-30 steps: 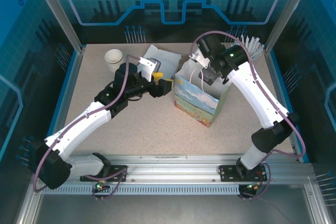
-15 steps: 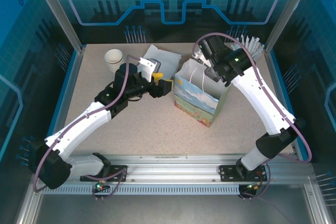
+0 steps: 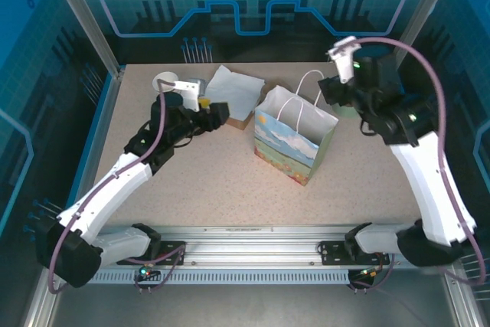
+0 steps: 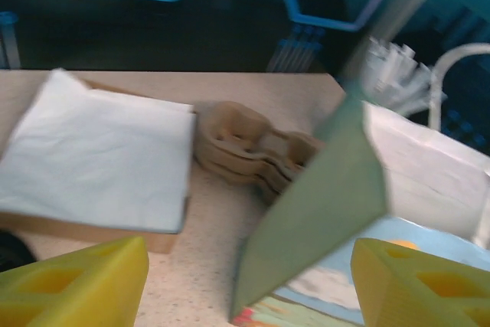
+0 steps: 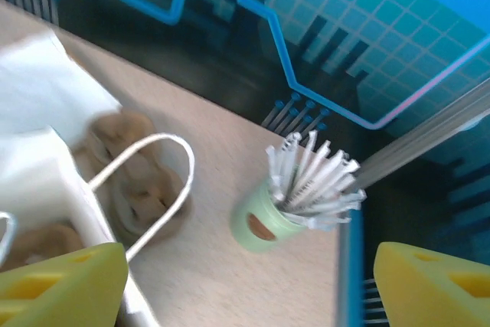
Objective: Pack the takeout coffee
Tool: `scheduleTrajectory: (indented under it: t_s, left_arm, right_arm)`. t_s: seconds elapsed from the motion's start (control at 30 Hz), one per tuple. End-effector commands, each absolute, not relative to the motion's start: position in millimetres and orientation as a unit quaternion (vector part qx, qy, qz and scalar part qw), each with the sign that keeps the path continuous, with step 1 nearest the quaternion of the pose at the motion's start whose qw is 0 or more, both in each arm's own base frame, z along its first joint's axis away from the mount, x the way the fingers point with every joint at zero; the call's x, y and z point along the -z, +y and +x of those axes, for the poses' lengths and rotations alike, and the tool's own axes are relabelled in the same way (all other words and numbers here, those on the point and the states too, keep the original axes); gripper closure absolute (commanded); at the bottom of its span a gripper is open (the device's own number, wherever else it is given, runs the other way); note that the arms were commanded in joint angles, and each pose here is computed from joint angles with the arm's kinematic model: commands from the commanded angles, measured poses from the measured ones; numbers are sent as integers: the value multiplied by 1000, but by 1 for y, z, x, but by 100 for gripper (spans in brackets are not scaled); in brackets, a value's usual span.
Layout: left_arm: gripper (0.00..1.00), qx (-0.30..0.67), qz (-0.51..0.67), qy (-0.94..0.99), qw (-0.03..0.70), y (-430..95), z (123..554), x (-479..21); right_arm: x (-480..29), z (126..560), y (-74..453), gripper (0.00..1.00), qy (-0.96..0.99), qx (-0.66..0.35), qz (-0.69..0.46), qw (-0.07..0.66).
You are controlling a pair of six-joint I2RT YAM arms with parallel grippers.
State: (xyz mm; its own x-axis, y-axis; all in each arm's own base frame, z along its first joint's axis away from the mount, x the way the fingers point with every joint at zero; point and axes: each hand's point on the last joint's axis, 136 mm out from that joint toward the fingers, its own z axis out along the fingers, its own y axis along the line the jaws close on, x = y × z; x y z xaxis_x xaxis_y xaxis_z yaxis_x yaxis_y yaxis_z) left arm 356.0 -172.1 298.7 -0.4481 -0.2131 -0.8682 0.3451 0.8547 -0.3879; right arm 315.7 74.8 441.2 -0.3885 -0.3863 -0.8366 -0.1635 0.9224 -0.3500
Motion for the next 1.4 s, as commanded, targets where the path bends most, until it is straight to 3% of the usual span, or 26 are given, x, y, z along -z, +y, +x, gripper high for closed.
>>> scheduleTrajectory:
  t_s: [0.0, 0.33, 0.57, 0.77, 1.37]
  left_arm:
    - [29, 263, -15, 814, 518, -152, 355, -288]
    - [29, 292, 17, 812, 505, -177, 358, -294]
    - [29, 297, 35, 816, 494, -194, 362, -291]
    - [29, 298, 47, 818, 490, -200, 363, -290]
    - [29, 296, 56, 821, 485, -206, 361, -286]
  right_arm:
    - [-455, 324, 80, 13, 805, 0, -109, 583]
    - [-378, 402, -36, 20, 860, 22, 85, 503]
    - [-298, 440, -57, 38, 901, -9, 110, 420]
    - [-263, 460, -62, 49, 914, -20, 114, 390]
    - [-222, 486, -86, 47, 930, 32, 120, 347]
